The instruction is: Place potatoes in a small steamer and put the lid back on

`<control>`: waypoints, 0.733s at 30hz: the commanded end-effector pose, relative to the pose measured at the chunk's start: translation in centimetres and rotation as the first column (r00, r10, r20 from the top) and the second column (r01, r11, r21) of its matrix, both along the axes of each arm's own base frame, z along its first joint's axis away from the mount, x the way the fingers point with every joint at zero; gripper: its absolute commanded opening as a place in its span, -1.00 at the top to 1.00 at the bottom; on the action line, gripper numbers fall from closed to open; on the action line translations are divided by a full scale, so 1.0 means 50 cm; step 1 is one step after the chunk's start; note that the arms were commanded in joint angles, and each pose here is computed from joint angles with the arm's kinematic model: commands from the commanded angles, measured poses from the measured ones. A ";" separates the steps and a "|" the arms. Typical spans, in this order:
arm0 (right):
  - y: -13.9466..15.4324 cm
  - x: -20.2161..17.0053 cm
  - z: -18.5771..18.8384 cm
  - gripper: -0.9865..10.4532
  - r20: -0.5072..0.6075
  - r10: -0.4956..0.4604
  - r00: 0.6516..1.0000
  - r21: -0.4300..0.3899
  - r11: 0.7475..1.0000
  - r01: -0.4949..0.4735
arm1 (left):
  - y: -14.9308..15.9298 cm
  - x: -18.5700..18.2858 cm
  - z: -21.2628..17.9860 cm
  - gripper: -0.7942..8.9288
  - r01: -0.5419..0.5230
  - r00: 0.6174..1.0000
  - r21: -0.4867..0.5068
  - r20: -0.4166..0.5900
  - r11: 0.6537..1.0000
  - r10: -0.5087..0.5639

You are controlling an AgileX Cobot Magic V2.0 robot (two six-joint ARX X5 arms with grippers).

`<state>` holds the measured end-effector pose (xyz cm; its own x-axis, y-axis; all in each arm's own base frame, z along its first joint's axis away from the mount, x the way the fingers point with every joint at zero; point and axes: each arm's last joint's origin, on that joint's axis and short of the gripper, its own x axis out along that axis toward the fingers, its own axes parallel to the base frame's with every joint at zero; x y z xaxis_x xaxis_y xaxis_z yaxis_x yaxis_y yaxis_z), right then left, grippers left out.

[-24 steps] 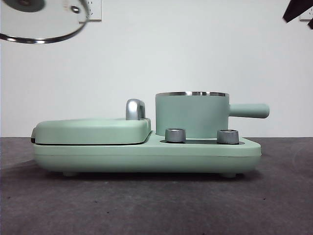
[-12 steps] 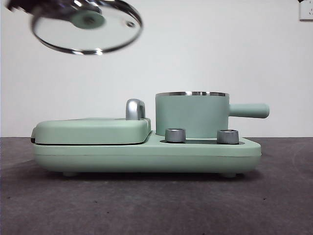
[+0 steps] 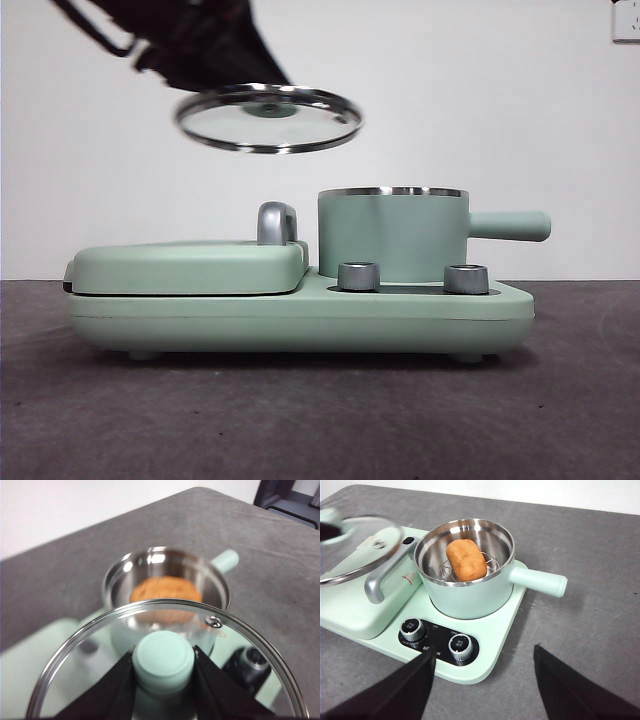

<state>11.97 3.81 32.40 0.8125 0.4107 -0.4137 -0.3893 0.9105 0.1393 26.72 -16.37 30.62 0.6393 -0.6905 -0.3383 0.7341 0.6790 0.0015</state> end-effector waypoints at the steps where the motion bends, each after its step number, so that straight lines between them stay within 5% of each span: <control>1: 0.001 0.002 0.003 0.29 0.001 -0.005 1.000 0.012 1.000 0.005 | -0.034 0.030 0.023 0.81 0.034 0.997 0.008 0.074 0.999 -0.035; 22: 0.000 0.001 0.000 0.29 -0.020 -0.023 1.000 0.005 1.000 0.023 | -0.185 0.193 -0.004 0.81 0.085 0.988 -0.031 0.134 0.996 -0.080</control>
